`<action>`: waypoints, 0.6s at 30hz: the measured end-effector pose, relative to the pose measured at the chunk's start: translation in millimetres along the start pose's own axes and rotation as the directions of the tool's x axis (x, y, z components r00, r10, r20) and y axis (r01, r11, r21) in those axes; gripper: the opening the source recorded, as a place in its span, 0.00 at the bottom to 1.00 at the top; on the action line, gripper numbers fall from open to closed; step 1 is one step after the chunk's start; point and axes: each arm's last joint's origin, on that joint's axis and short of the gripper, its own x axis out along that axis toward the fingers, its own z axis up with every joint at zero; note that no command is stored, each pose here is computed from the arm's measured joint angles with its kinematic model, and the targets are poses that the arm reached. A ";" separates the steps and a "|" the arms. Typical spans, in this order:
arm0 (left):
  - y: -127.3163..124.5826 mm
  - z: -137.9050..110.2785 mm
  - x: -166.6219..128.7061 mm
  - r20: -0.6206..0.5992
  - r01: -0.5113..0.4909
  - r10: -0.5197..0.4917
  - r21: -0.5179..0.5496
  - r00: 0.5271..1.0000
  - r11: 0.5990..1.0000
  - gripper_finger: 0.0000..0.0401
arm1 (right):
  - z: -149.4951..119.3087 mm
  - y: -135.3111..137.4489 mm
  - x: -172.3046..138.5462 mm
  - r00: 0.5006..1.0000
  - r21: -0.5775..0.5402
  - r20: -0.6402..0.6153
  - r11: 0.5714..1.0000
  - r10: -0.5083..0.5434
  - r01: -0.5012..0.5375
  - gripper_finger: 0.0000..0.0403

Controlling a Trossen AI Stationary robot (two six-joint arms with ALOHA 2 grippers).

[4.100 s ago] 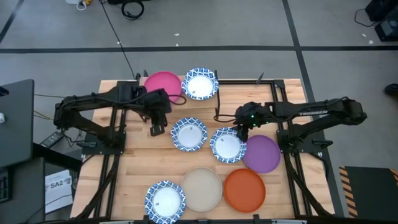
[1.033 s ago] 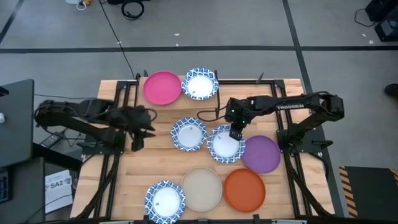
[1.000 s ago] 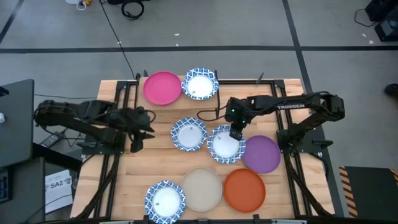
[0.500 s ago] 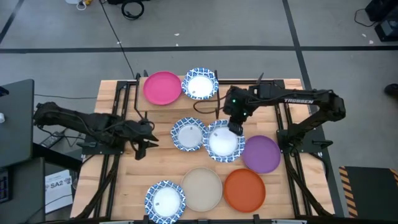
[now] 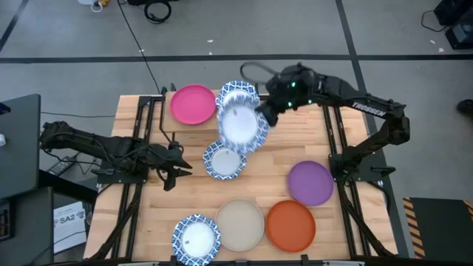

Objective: Place and stack plates onto a shelf
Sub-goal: Stack the top right white patterned bowl on top of the other white patterned bowl on the shelf

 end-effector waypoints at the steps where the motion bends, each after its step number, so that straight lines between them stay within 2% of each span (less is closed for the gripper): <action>1: -0.1 0.4 0.0 0.004 0.001 -0.001 0.012 1.000 1.000 0.29 | 5.5 -3.2 -0.9 0.999 0.010 0.045 1.000 0.001 -0.001 0.02; 4: -0.2 0.6 0.1 0.006 0.002 -0.002 0.043 1.000 0.999 0.29 | 20.1 -14.9 -3.0 0.987 0.033 0.159 0.999 -0.009 0.004 0.02; 7: -0.2 0.6 0.1 0.006 0.001 -0.002 0.048 1.000 0.999 0.29 | 28.2 -29.9 -6.4 0.977 0.057 0.209 0.998 -0.047 0.036 0.02; 13: -0.2 0.7 0.1 0.007 0.001 -0.002 0.051 1.000 0.999 0.29 | 35.0 -60.9 -7.2 0.966 0.156 0.218 0.982 -0.140 0.107 0.02; 18: -0.2 1.0 0.1 0.010 0.002 -0.002 0.051 1.000 0.999 0.29 | 36.2 -84.5 8.2 0.966 0.208 0.177 0.967 -0.187 0.149 0.02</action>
